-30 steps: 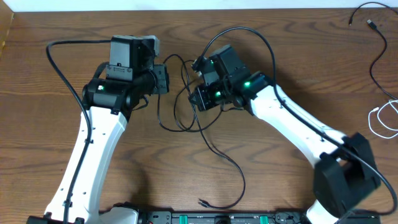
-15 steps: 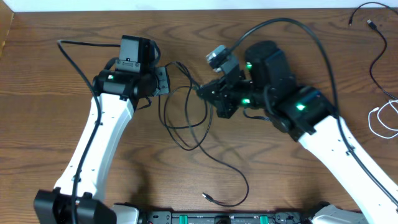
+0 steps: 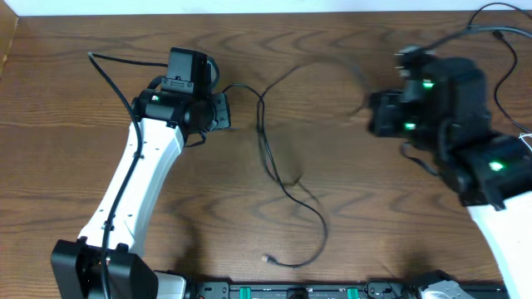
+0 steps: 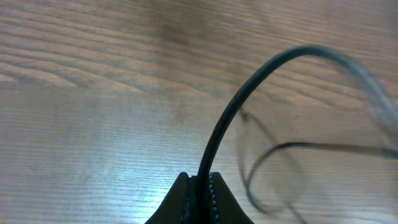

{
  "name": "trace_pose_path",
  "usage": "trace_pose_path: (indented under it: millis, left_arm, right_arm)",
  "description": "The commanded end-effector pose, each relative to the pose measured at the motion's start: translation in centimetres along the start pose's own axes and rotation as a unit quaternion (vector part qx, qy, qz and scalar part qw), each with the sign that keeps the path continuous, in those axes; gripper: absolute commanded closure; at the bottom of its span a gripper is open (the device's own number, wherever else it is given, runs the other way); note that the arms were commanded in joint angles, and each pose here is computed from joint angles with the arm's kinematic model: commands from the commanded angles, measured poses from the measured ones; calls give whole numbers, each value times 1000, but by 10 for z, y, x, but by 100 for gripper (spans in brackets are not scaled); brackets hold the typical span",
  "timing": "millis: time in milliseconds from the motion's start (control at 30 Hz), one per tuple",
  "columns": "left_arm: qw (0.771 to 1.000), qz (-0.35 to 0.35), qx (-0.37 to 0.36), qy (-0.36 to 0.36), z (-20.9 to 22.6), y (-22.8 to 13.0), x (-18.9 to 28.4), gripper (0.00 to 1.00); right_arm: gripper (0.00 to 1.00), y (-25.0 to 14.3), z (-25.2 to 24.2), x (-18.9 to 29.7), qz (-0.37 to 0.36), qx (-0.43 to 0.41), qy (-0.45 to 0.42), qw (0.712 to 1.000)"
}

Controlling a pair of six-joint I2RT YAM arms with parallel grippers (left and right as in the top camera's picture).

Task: Untangle cables

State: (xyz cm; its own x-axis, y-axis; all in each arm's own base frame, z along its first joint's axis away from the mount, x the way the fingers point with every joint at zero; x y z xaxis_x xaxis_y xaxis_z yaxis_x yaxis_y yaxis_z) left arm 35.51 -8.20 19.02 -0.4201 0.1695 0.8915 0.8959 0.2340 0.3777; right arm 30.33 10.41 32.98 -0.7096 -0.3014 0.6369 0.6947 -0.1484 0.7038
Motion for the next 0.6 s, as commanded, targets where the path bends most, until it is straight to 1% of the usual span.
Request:
trace_pose_path:
  millis: [0,133,200,233,267,333,400,500,533,567]
  left_arm:
    - [1000,-8,6,21,8,5,-1,93]
    - [999,-12,6,31,11,6,-1,93]
    - [999,-12,6,31,10,6,-1,93]
    - [999,-12,6,31,10,6,-1,92]
    - [999,-12,6,31,10,6,-1,92]
    - [999,-12,6,30,10,6,-1,93]
    - [1000,-11,4,27,9,5,-1,92]
    - [1000,-5,-1,9,4,4,-1,93]
    - [1000,-2,-8,1,2,3,-1,93]
    - [1000,0,-13,-4,0,3,-1,92]
  right_arm:
    - [99,9,-64,24,-44,-70,-148,986]
    - [99,-3,-113,38,-22,-110,-246,963]
    - [99,-10,-130,43,-8,-131,-267,955]
    - [99,-11,-132,43,-1,-131,-266,955]
    - [99,-12,-132,41,8,-125,-252,960]
    - [99,-7,-113,28,26,-62,-168,983]
    - [96,-4,-92,17,37,8,-92,995]
    - [88,-7,-68,3,59,85,-4,995]
    - [82,-10,-61,-3,68,107,22,992]
    - [78,-13,-55,-8,76,125,45,988]
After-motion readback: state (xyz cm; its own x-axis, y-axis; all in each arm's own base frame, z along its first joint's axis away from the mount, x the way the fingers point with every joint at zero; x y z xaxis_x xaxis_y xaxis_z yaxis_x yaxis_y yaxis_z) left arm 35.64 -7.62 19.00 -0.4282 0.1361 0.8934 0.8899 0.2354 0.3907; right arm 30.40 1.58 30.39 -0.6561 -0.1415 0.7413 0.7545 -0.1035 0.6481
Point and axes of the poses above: each gripper's point midway between its finger pads, its own x axis back along the fingers, its own z axis along the line the jaws close on, y = z × x, the point moved 3 cm from there along x, back along the fingers, and after that the axes turned 6 degrees about x, right-handed, at the moved point
